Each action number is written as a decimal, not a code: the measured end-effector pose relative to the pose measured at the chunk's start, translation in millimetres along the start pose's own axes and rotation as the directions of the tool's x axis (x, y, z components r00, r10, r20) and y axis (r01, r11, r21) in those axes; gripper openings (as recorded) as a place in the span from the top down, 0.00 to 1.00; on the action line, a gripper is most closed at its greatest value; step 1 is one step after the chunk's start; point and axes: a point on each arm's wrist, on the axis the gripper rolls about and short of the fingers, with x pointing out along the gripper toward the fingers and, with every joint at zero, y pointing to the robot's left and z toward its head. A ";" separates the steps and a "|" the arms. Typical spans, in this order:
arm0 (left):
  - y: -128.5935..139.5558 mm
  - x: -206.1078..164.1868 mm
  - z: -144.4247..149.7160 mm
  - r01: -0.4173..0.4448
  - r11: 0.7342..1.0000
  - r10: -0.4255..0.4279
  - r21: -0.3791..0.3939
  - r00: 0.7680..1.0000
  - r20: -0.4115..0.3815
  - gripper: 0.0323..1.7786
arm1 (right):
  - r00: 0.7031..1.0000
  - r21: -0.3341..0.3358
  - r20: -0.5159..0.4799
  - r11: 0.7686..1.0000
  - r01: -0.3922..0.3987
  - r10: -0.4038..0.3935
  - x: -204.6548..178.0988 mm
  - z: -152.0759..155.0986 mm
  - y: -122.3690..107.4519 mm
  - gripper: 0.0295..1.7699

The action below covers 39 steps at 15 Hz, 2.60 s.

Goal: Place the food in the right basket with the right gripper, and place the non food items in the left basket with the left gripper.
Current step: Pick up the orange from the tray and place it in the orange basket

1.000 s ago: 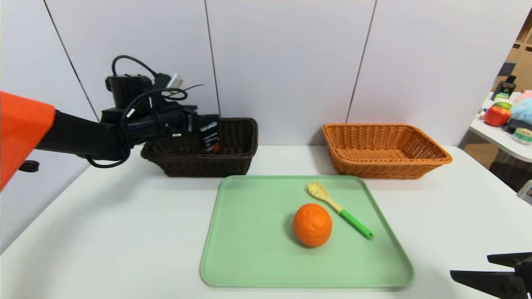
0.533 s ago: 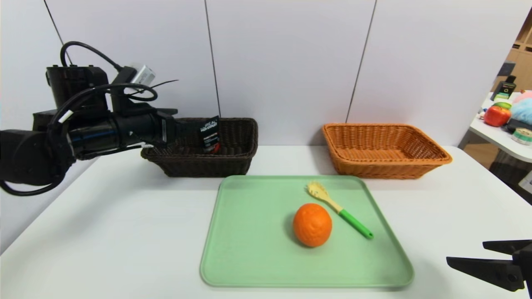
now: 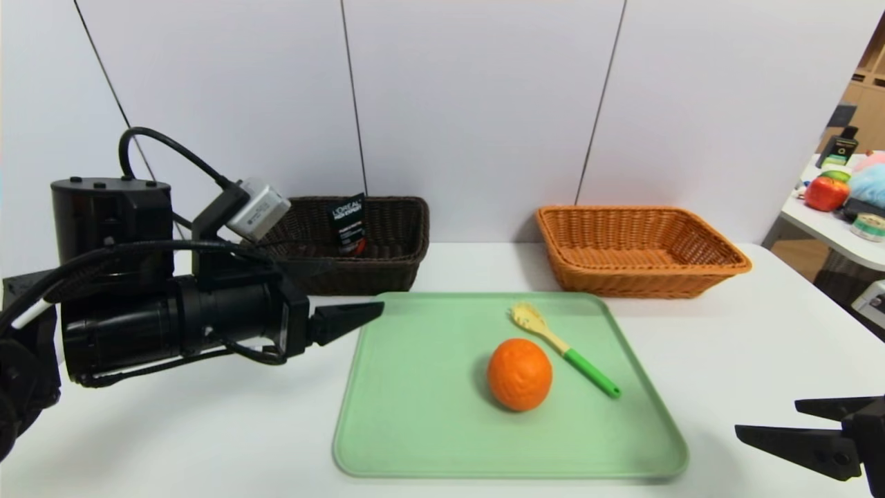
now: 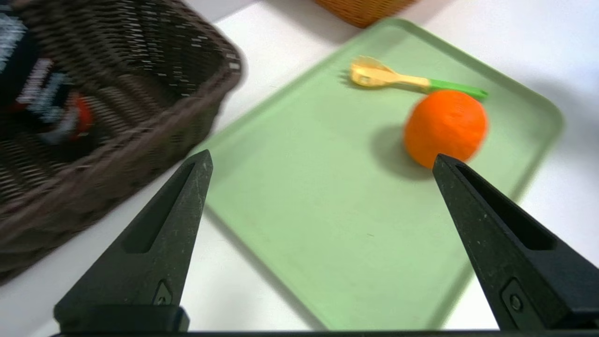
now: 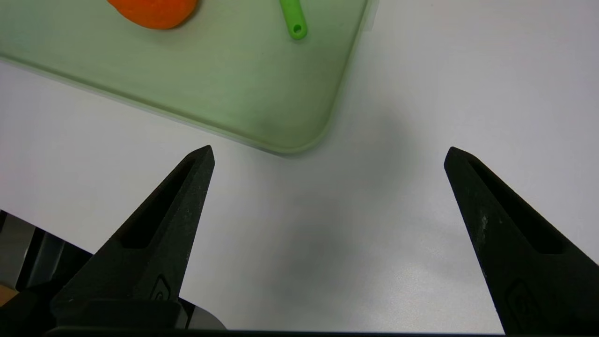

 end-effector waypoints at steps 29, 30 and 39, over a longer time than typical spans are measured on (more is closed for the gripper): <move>-41.3 24.4 -32.2 0.115 0.993 -0.115 -0.009 0.983 -0.145 0.05 | 0.972 -0.286 0.010 0.932 -0.223 0.236 101.5 101.6 83.6 0.04; -41.2 24.5 -31.9 0.109 0.994 -0.109 -0.008 0.983 -0.145 0.05 | 0.975 -0.287 -0.025 0.933 -0.218 0.220 107.0 102.5 88.2 0.04; -41.8 23.7 -31.8 0.113 0.994 -0.111 0.003 0.983 -0.145 0.05 | 0.973 -0.297 -0.201 0.940 -0.167 0.110 139.9 106.4 115.3 0.04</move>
